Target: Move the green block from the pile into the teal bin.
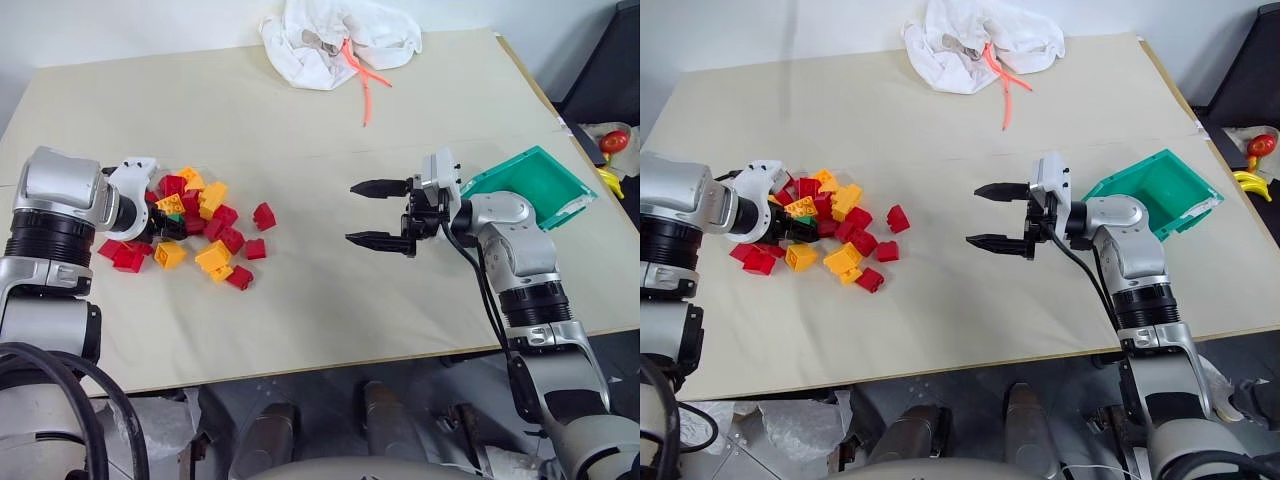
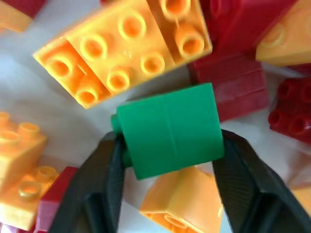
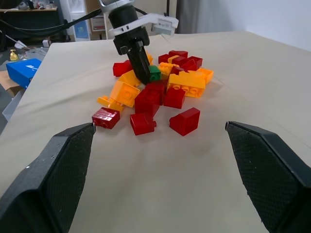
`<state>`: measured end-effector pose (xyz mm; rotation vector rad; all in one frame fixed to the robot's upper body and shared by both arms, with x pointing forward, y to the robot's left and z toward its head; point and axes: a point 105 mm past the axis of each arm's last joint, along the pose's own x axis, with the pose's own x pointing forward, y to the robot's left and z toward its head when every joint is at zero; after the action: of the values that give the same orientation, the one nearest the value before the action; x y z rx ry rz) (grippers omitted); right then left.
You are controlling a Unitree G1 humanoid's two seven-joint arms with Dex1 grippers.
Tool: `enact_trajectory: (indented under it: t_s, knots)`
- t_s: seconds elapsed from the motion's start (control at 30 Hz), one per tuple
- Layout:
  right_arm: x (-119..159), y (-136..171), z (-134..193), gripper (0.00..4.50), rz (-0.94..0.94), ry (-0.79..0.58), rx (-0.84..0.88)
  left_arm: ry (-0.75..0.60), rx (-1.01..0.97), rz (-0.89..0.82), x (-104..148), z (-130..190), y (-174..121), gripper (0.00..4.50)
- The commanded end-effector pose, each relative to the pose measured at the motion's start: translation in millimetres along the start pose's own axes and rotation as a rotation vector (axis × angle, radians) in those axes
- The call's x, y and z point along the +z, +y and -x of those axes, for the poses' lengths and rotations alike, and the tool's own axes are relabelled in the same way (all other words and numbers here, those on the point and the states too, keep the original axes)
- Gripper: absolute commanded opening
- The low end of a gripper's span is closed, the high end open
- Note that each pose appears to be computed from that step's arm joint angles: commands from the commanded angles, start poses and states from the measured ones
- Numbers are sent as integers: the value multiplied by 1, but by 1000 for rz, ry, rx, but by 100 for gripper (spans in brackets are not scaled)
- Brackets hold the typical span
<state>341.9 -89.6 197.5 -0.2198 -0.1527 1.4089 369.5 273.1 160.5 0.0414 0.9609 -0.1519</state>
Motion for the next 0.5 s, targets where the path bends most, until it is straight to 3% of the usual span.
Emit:
enact_trajectory:
  t_s: [0.03,0.17,0.27,0.5]
  knots:
    - [15,-1,8,450,60,-23,-24,-153,-25,-104,28,20,-11,219]
    - [13,-1,21,450,39,-5,-71,-327,-152,-293,49,41,-53,219]
    - [6,3,43,450,3,43,-101,-461,-350,-584,54,45,-119,219]
    - [0,3,74,450,-26,92,-201,-469,-659,-819,37,15,-211,219]
